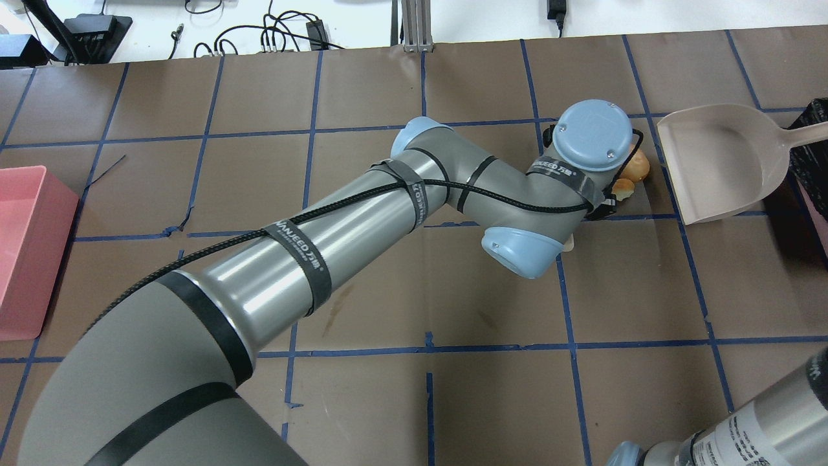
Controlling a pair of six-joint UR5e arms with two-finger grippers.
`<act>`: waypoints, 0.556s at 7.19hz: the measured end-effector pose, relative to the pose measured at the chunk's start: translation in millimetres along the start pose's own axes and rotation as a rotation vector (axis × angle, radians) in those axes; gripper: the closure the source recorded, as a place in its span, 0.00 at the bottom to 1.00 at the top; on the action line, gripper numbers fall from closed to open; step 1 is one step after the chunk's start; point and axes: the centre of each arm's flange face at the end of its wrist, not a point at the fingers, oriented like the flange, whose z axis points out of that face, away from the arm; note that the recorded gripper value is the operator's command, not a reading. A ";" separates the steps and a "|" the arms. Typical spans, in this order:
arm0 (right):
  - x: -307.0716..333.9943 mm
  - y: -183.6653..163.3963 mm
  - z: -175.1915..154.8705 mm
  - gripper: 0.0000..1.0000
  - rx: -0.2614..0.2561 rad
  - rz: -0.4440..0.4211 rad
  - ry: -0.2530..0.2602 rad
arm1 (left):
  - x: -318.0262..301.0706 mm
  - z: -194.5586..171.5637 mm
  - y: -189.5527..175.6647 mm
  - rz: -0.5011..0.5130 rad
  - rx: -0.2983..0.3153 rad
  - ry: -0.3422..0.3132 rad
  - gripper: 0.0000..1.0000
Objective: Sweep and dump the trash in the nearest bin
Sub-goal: 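Set the dustpan down past the bread while the left arm brings the brush over, then sweep the bread pieces into the dustpan with the brush in the left gripper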
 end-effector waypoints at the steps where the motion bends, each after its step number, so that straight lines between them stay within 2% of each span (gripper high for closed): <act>1: 6.2 -7.6 11.3 1.00 0.008 -0.025 -0.010 | 10.0 8.0 4.4 0.003 0.000 -0.008 1.00; 4: 29.8 -49.9 37.3 1.00 0.029 -0.098 -0.027 | 19.2 23.1 9.8 0.005 -0.008 -0.018 1.00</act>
